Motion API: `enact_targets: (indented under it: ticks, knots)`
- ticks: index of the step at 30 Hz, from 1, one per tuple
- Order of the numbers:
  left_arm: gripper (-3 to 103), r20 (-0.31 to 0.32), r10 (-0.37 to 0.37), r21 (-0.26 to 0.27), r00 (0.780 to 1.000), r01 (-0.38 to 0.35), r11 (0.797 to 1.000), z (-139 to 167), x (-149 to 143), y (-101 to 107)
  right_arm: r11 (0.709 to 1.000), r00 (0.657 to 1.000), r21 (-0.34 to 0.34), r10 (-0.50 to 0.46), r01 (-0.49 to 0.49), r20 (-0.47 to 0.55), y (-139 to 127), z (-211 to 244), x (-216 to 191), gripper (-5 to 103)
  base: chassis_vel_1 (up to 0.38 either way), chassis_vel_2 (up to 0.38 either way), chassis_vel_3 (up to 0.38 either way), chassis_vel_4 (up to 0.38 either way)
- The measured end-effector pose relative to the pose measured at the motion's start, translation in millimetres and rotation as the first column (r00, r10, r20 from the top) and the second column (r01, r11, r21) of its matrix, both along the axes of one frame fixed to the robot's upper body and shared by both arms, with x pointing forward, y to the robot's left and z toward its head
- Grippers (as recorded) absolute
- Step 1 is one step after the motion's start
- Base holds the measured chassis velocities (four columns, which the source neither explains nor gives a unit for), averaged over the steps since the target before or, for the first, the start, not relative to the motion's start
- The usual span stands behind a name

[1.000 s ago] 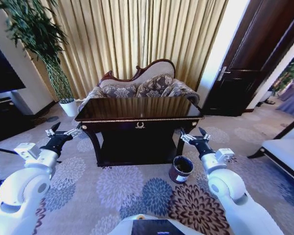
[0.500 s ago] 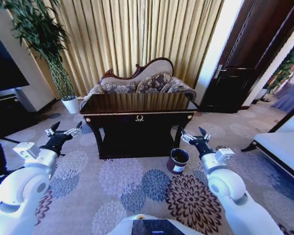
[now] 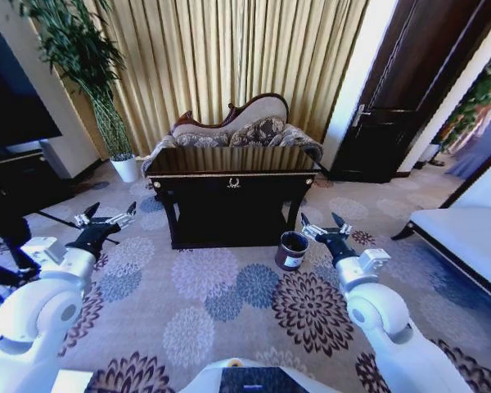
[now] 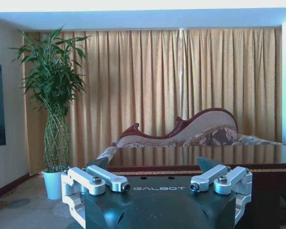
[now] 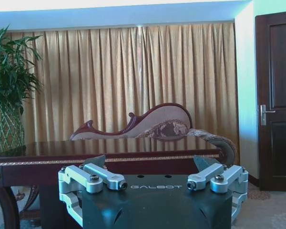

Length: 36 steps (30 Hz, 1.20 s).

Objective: Move to the front of the table and place the trash on the table into the trash bin.

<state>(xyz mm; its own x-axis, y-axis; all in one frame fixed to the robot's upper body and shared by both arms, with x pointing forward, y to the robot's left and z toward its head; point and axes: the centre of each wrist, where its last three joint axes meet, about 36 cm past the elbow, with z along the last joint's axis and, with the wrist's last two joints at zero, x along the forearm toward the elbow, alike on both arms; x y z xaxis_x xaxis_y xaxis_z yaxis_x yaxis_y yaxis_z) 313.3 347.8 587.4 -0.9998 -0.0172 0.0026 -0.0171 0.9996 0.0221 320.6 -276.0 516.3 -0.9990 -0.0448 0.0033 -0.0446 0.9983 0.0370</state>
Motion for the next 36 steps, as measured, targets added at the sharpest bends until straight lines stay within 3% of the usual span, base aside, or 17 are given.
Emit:
enact_targets:
  ticks: [10, 22, 30, 36]
  knots:
    - [100, 0.000, 0.004, -0.003, 1.000, -0.004, 1.000, -0.5, 0.4, 0.5, 1.000, 1.000, 0.007, -0.013, 0.013, 0.013, -3.4, -9.2, 5.0, 100, 0.250, -0.230, -0.234, 0.234]
    - [100, -0.001, 0.010, -0.026, 1.000, -0.010, 1.000, -2.7, -6.3, -4.2, 1.000, 1.000, -0.004, -0.030, 0.030, 0.006, -11.9, -14.6, 12.0, 100, -0.012, 0.009, 0.017, -0.012]
    - [100, 0.027, 0.003, -0.049, 1.000, -0.002, 0.999, 8.8, -14.4, -2.5, 0.999, 0.999, -0.031, 0.018, -0.019, -0.030, -9.8, 11.0, 5.3, 100, 0.001, -0.002, -0.006, 0.000]
    - [100, 0.042, 0.003, -0.045, 0.999, -0.001, 0.999, 13.8, -15.4, 2.5, 1.000, 1.000, -0.011, 0.016, -0.016, 0.011, -7.1, 30.7, 6.3, 100, 0.000, 0.000, 0.000, 0.000]
